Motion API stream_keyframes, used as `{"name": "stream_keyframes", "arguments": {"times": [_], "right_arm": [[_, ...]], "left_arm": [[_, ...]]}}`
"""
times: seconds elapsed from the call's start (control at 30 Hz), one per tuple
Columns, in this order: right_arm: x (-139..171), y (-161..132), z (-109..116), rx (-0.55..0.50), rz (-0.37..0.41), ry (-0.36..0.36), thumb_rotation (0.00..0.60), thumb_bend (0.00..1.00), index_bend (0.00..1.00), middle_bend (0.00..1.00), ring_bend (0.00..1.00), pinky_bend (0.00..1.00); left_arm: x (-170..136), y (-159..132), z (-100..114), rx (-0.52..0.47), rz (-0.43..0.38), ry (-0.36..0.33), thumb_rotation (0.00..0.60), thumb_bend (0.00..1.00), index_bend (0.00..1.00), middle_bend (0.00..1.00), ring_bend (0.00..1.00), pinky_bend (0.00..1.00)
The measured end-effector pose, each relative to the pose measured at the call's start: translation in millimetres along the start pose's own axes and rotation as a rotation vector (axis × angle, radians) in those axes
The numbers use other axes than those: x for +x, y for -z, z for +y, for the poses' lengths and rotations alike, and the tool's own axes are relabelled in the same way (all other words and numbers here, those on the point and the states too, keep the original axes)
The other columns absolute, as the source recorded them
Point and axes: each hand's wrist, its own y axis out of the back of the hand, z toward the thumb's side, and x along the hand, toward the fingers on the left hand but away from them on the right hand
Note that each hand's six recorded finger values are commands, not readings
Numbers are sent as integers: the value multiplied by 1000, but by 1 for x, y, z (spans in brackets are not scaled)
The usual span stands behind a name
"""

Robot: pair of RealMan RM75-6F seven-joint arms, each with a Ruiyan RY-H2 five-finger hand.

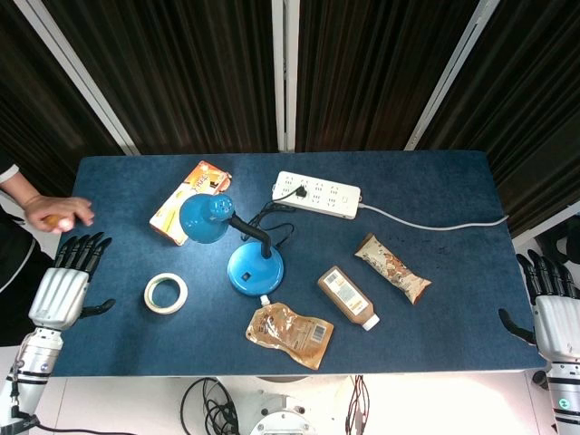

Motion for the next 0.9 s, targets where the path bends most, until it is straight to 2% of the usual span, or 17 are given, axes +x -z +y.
{"name": "stream_keyframes", "arguments": {"times": [0.3,0.57,0.63,0.67,0.73,0.8,0.83,0.9], "right_arm": [[-1,-1,-3,0,6,-8,600,195,0,0,0,0],[1,-2,-1,-1,9,-5,600,195,0,0,0,0],[0,-2,-1,0,11,-5,600,195,0,0,0,0],[0,-3,-1,0,12,-5,600,195,0,0,0,0],[-1,-4,-2,1,14,-5,600,195,0,0,0,0],[-1,-4,-2,2,16,-7,600,195,0,0,0,0],[-1,-5,-3,4,16,-9,600,195,0,0,0,0],[0,-5,-4,7,17,-13,600,195,0,0,0,0]], "left_arm": [[-3,5,2,8,21,-11,600,62,0,0,0,5],[-5,-1,4,9,2,-14,600,62,0,0,0,9],[-5,-5,4,4,-13,-11,600,76,0,43,19,81],[-5,-8,3,3,-21,-7,600,90,0,100,69,152],[-5,-14,1,6,-46,9,600,153,0,348,323,397],[-4,-22,-4,9,-75,41,600,243,0,552,547,570],[-3,-26,-8,11,-88,59,600,292,0,621,620,620],[0,-39,-19,28,-129,118,600,349,1,704,696,679]]}}
